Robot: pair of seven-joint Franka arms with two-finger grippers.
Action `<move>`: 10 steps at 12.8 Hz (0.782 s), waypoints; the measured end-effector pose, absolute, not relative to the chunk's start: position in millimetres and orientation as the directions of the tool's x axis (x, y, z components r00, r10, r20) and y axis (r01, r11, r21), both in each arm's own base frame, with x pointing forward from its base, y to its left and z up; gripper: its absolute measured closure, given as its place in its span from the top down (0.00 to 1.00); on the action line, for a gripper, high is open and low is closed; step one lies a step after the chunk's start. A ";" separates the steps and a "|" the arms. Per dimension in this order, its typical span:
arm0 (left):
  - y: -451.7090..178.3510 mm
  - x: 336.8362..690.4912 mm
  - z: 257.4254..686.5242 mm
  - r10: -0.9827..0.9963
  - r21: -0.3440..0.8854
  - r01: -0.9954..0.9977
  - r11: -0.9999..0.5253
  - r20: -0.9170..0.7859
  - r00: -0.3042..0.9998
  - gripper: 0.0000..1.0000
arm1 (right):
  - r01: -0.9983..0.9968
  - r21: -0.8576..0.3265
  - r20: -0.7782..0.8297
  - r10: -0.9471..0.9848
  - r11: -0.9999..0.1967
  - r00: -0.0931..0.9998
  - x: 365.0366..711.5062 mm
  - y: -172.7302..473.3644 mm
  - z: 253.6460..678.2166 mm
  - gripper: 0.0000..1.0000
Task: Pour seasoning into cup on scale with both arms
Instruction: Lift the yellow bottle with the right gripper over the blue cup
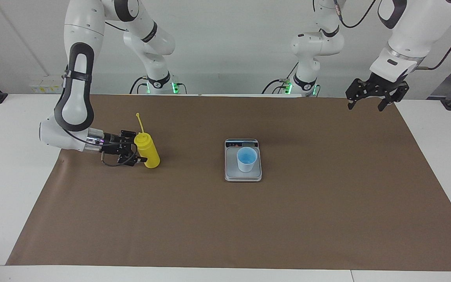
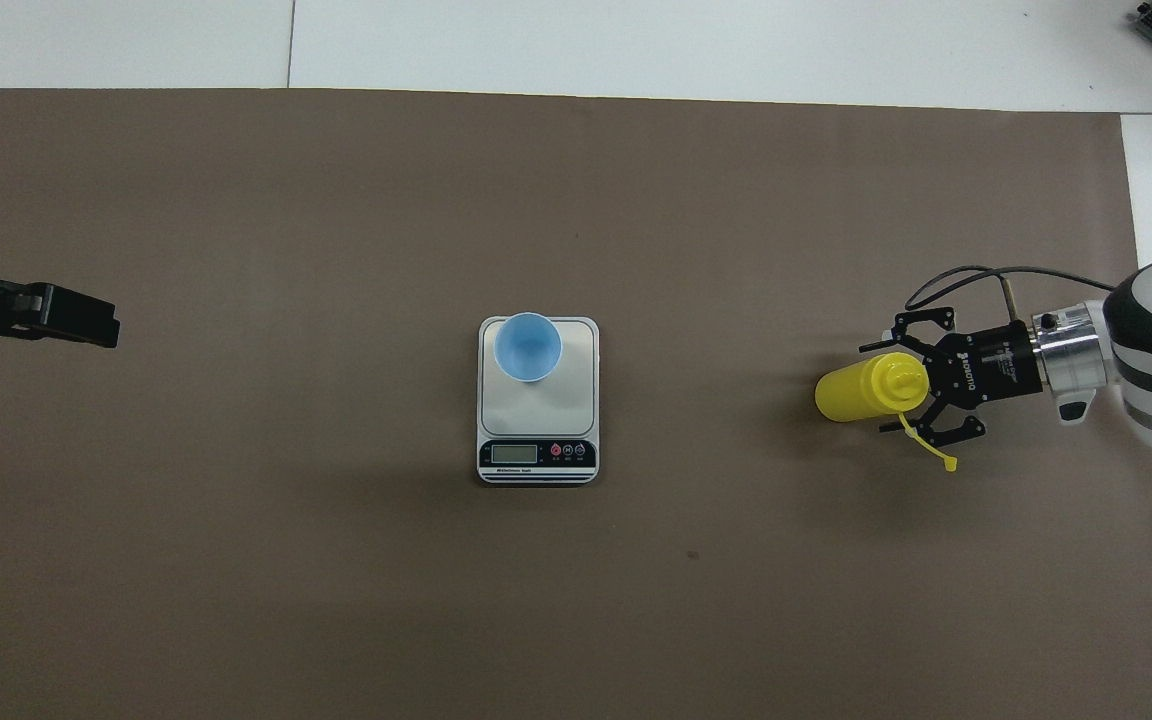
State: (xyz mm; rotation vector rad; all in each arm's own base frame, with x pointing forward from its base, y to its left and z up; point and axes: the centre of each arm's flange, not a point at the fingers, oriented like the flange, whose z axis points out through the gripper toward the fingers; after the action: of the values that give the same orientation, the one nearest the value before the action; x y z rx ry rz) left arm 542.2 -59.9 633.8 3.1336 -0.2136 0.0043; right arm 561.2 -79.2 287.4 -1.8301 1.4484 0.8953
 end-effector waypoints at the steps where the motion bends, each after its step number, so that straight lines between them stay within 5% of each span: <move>1: -59.9 542.2 633.7 -0.136 0.001 -0.136 -0.991 0.003 0.991 1.00 | -0.981 -0.066 -0.820 -0.550 -0.181 0.157 561.4 -76.8 285.2 1.00; 3: -59.9 542.4 633.2 -0.136 0.001 -0.136 -0.991 0.002 0.991 1.00 | -0.984 -0.062 -0.820 -0.553 -0.169 0.147 559.7 -74.9 280.5 1.00; 6: -60.3 542.3 630.7 -0.137 0.001 -0.137 -0.991 -0.004 0.991 1.00 | -0.982 -0.077 -0.817 -0.555 -0.171 0.160 560.1 -75.1 288.3 0.66; 10: -58.2 542.3 628.1 -0.133 0.001 -0.133 -0.991 -0.011 0.991 1.00 | -0.991 -0.062 -0.780 -0.614 -0.116 0.121 574.4 -51.8 326.9 0.65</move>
State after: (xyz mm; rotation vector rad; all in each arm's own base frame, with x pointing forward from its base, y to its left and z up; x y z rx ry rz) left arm 542.3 -58.2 628.1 3.1342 -0.2095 -0.0170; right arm 574.4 -51.8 326.9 -1.8014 1.5551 0.8064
